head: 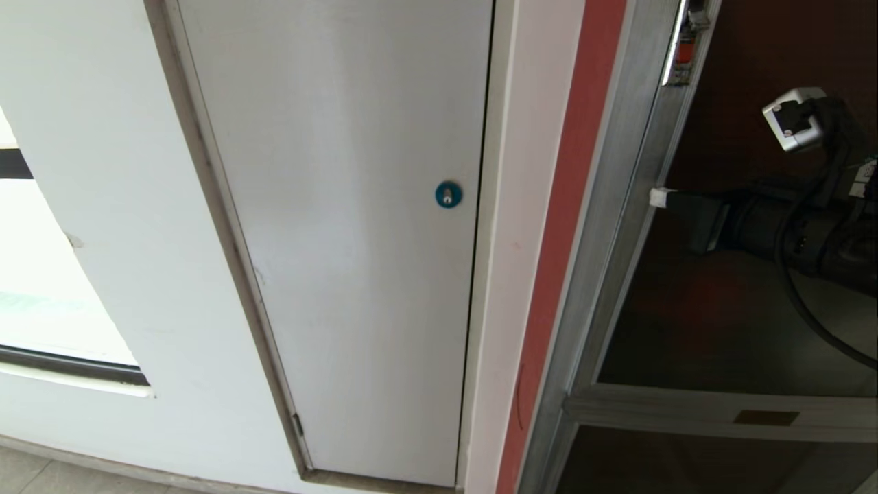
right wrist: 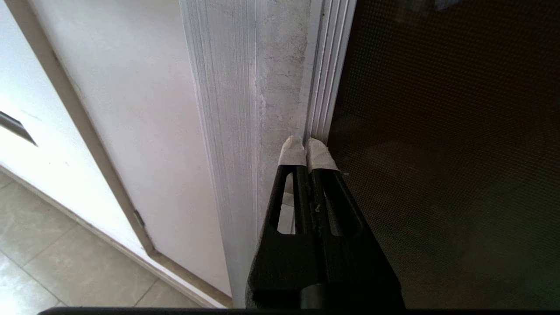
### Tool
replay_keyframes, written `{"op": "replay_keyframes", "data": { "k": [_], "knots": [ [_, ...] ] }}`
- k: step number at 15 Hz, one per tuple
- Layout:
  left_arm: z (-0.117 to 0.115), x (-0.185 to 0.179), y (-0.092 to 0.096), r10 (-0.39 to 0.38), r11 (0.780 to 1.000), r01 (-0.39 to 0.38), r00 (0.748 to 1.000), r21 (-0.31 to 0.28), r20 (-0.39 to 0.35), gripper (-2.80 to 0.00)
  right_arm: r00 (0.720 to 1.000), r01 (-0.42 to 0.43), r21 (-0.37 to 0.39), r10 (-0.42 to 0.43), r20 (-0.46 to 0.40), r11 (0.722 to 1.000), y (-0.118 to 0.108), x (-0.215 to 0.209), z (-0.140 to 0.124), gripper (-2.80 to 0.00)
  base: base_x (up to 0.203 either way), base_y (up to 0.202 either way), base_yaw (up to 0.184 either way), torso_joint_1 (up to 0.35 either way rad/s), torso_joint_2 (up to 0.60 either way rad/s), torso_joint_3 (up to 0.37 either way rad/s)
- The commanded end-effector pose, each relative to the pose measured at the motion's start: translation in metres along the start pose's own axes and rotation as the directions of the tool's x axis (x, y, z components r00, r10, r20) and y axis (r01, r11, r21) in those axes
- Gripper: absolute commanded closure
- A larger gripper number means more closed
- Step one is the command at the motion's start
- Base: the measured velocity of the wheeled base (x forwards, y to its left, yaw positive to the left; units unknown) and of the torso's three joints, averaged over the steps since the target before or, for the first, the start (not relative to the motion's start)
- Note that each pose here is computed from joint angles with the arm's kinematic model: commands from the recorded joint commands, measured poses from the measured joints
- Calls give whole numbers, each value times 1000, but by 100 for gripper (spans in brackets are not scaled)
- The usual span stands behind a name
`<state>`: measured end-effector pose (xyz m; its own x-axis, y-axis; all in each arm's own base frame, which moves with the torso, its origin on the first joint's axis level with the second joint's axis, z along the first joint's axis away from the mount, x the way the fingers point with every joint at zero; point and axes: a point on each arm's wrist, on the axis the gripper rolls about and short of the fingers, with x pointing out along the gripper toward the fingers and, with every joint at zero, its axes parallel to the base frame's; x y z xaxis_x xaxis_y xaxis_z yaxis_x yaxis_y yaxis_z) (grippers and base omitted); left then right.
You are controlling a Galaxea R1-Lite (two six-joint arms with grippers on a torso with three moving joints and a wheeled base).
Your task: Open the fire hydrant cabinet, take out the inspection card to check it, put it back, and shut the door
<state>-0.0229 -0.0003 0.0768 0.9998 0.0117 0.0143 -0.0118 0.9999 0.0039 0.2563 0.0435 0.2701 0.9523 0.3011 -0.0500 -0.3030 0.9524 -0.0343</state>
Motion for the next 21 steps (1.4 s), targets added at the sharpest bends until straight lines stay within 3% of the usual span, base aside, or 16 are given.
{"op": "replay_keyframes", "data": {
  "k": [1,9,15,21],
  "knots": [
    [-2,0,0,1,1000,-1,1000,1,-5,0,1000,1,0,-1,-6,1000,0,4,-2,0,0,0,0,0,0,0],
    [-2,0,0,1,1000,-1,1000,-1,-5,0,1000,1,-4,-1,23,1000,3,-16,3,0,0,0,0,0,0,0],
    [-2,0,0,1,1000,-1,1000,1,-5,0,997,-49,-10,49,63,999,17,-46,7,0,0,0,0,0,0,0],
    [-2,0,0,1,1000,-1,1000,-1,-5,0,984,-80,-26,83,160,996,25,-66,30,0,0,0,0,0,0,0]
  ]
}}
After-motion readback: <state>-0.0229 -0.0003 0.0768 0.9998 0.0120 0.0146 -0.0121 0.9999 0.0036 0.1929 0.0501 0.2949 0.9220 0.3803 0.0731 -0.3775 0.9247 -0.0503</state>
